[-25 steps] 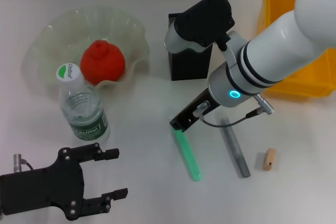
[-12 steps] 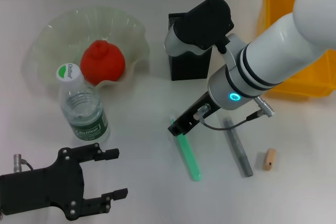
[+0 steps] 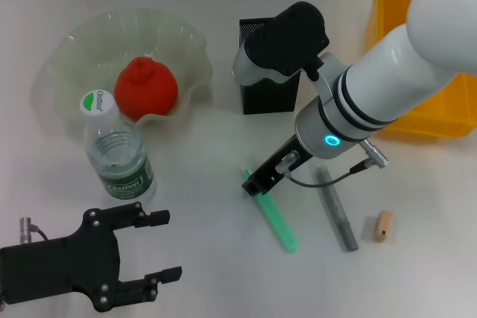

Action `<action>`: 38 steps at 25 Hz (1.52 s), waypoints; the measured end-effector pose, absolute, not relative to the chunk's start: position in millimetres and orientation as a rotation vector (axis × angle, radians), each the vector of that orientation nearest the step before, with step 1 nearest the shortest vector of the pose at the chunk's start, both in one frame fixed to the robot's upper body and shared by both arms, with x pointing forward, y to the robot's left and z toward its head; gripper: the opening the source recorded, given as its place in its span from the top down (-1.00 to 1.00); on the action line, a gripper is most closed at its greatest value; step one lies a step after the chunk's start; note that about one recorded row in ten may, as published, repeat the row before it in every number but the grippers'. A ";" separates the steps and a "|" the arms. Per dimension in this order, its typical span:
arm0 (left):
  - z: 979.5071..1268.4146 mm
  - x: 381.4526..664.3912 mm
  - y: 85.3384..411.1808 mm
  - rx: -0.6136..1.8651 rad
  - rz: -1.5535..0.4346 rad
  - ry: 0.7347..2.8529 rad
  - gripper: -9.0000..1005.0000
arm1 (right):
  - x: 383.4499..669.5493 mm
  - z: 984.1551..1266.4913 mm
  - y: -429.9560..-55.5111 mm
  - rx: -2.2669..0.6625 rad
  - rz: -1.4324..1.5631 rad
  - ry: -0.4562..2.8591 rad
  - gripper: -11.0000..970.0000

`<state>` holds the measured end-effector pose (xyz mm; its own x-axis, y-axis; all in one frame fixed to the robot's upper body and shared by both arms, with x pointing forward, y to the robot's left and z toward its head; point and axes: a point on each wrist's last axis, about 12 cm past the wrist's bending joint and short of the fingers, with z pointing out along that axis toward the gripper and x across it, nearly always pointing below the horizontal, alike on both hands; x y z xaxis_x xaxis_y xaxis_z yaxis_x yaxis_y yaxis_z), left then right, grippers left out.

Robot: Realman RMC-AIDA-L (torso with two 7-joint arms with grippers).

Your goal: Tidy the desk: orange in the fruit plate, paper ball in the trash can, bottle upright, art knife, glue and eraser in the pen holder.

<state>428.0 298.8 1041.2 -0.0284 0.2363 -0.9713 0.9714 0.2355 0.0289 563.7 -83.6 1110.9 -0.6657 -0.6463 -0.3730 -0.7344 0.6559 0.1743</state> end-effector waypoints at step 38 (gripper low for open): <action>1040.6 426.7 299.1 1.198 -0.908 1.489 -0.40 | 556.5 1209.0 -156.0 -0.844 0.704 1.968 0.62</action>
